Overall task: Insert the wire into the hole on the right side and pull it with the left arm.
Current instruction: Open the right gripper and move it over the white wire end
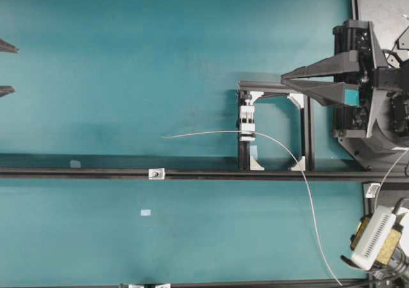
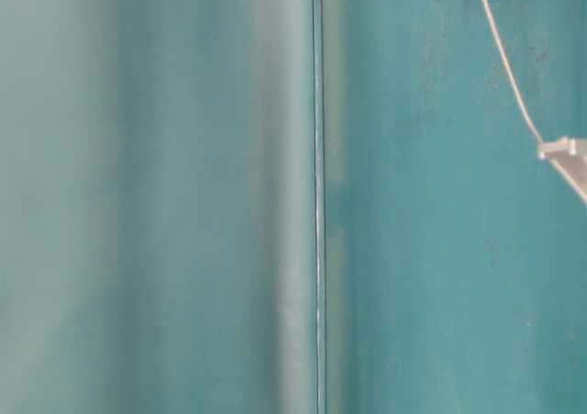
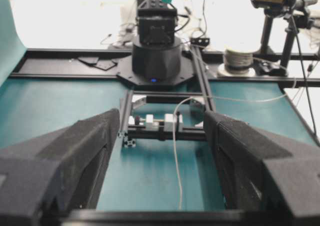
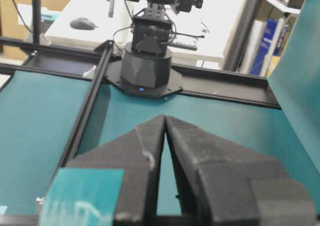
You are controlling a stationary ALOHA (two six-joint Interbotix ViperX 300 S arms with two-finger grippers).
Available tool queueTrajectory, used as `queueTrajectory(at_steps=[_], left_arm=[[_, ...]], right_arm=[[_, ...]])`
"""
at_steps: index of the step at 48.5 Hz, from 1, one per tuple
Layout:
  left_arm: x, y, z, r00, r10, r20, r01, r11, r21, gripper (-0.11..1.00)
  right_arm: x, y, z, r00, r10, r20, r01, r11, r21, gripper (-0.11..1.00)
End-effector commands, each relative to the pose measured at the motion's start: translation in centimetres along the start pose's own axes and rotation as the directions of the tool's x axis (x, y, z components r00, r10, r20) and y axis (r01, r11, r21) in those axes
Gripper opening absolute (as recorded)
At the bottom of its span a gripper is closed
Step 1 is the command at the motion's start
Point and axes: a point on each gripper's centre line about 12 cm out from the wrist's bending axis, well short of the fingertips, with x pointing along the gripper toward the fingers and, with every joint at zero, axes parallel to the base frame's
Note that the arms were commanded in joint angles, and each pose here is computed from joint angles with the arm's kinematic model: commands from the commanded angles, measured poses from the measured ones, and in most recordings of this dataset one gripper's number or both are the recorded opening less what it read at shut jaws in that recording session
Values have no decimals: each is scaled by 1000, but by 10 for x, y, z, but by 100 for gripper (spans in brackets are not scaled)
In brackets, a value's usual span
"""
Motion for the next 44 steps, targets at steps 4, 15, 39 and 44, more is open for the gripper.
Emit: queueTrajectory(at_steps=[4,15,39,44], left_arm=[[3,3,5,1000,17,11,-16,999,-33,17],[6,3,1,1000,17,-8,-18,999,-38,11],[15,4,-29,991,24,-130,-32,998,-55,82],[16,8,-38,986,40,-162,-49,997,-53,86]], right_arm=[[2,-1,-3,1000,-4,-14,5,999,33,18],[9,-1,-14,998,-5,-61,10,997,74,1],[19,-1,-31,991,-6,-136,22,993,118,71],[24,-1,-38,985,-6,-171,30,990,138,71]])
